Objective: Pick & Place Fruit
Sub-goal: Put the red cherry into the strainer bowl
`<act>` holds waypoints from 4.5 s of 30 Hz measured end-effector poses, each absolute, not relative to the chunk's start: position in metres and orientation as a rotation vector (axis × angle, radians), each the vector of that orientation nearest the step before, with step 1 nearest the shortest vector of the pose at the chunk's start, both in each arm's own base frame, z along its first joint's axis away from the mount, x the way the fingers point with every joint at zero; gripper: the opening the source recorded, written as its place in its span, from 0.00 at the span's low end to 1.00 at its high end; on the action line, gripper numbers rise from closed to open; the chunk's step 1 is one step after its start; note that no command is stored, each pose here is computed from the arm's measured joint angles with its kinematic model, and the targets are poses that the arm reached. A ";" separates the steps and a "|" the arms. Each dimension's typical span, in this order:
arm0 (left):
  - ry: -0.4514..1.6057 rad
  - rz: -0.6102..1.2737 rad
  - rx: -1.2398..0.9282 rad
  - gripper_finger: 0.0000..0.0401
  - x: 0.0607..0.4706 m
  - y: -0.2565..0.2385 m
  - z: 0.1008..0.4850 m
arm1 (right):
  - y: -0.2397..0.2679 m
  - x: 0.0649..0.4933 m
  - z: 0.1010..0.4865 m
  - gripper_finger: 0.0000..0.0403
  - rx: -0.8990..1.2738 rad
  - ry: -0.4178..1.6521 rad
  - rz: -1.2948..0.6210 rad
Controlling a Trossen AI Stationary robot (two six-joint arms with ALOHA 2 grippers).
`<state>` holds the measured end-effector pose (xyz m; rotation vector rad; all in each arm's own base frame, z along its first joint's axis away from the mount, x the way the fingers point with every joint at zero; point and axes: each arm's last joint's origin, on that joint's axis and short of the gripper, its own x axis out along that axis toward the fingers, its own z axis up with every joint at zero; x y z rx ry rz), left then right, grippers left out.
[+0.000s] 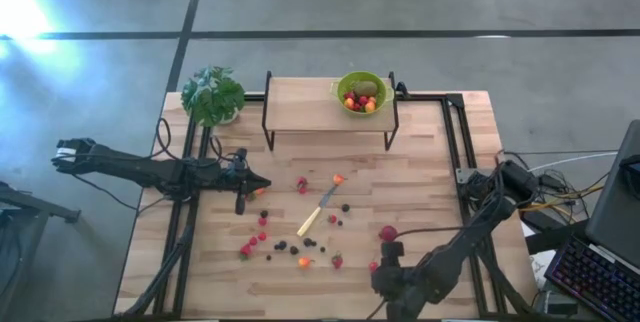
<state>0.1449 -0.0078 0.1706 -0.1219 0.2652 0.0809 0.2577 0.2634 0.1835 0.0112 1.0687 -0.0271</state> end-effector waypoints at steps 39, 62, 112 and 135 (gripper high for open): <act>0.266 0.081 -0.122 0.05 0.145 -0.008 0.171 | 0.224 0.258 0.127 0.41 0.119 1.096 -0.166; 0.267 0.081 -0.122 0.05 0.145 -0.008 0.171 | 0.218 0.267 0.132 0.24 0.012 1.039 -0.147; 0.289 0.083 -0.119 0.05 0.144 -0.008 0.168 | 0.143 0.315 0.148 0.46 -0.020 0.970 -0.280; 0.302 0.083 -0.118 0.05 0.144 -0.008 0.167 | 0.127 0.320 0.120 0.46 0.023 0.976 -0.330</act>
